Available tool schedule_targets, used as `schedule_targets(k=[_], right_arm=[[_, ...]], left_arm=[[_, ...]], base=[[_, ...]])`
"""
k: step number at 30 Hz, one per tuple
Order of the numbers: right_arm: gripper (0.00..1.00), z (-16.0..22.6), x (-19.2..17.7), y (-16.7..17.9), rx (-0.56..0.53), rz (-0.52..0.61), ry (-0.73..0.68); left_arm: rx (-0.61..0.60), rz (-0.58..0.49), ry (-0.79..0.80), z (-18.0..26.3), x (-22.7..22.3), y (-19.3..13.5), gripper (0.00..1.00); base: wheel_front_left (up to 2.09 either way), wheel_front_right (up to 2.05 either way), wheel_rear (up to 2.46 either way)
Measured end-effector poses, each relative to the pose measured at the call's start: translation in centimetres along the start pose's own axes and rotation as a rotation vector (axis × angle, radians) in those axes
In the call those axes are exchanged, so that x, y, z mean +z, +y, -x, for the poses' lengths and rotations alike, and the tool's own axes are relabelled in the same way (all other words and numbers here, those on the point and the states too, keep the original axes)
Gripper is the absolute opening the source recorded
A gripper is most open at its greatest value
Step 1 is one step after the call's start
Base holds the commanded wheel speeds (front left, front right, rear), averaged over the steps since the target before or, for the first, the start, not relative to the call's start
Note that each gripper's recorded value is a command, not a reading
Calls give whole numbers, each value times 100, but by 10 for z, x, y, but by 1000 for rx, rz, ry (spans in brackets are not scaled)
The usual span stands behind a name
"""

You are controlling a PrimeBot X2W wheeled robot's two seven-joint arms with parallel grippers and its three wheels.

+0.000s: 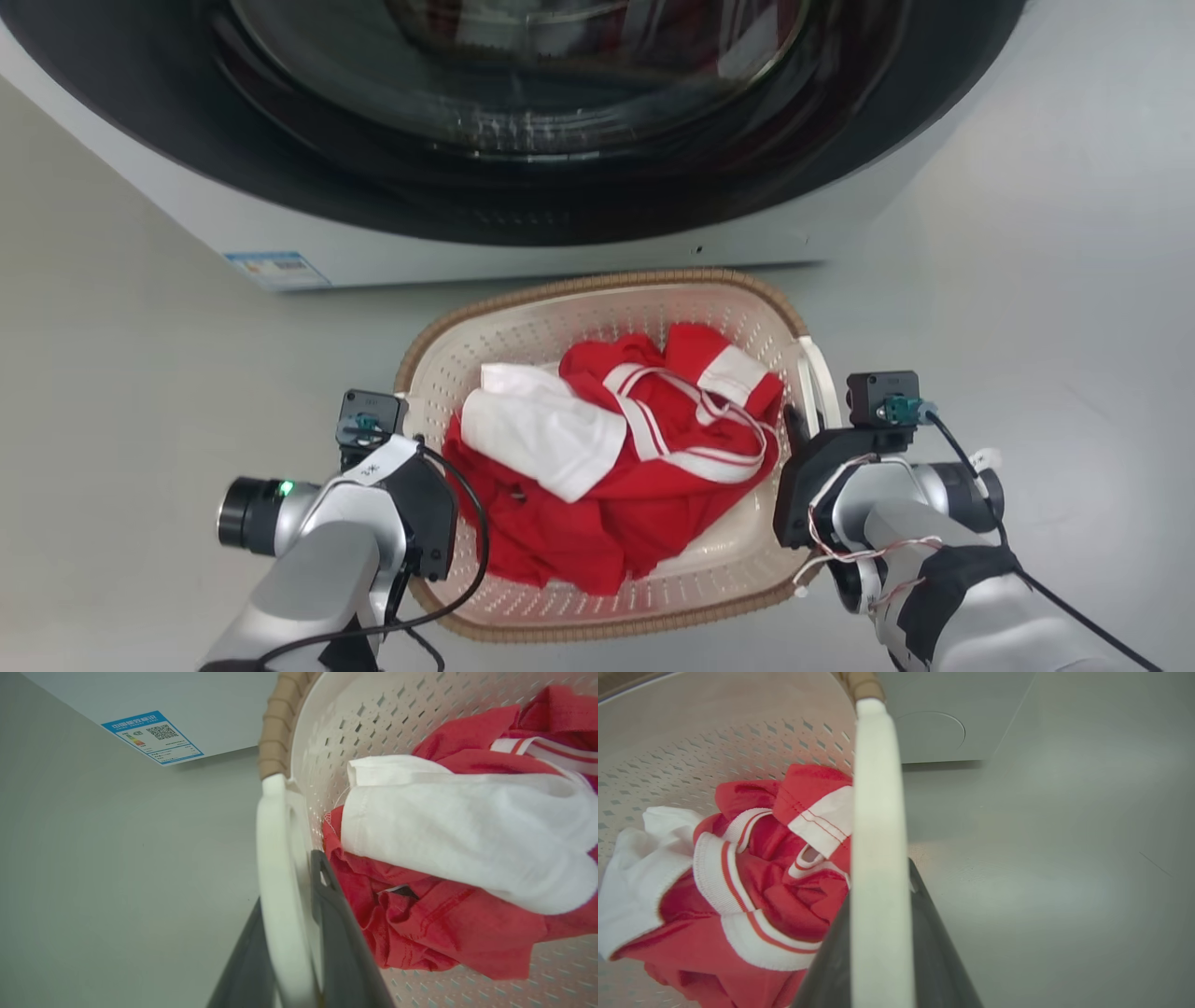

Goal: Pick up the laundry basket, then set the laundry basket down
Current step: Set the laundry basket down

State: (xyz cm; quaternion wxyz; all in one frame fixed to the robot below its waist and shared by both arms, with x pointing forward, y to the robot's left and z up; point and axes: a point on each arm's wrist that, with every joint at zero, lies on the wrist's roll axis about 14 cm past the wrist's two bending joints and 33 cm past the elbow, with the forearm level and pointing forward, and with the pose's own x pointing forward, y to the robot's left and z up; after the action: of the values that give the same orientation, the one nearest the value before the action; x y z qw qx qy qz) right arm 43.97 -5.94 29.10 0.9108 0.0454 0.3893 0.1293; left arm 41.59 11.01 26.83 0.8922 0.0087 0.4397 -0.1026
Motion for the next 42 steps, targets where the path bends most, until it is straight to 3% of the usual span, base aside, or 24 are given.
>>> schedule_targets(k=[25, 32, 42], right_arm=[[0, -109, -36, -20, 8, 27, 89], [0, -123, -64, -16, 25, 14, 132], [0, -128, -70, -10, 43, 9, 133]], left_arm=[[6, -3, 96, -92, -27, 22, 0], [18, -2, 125, -103, -45, 30, 0], [32, -26, 112, -107, -45, 40, 0]], base=[[0, 0, 0], [0, 0, 0], [0, 0, 0]])
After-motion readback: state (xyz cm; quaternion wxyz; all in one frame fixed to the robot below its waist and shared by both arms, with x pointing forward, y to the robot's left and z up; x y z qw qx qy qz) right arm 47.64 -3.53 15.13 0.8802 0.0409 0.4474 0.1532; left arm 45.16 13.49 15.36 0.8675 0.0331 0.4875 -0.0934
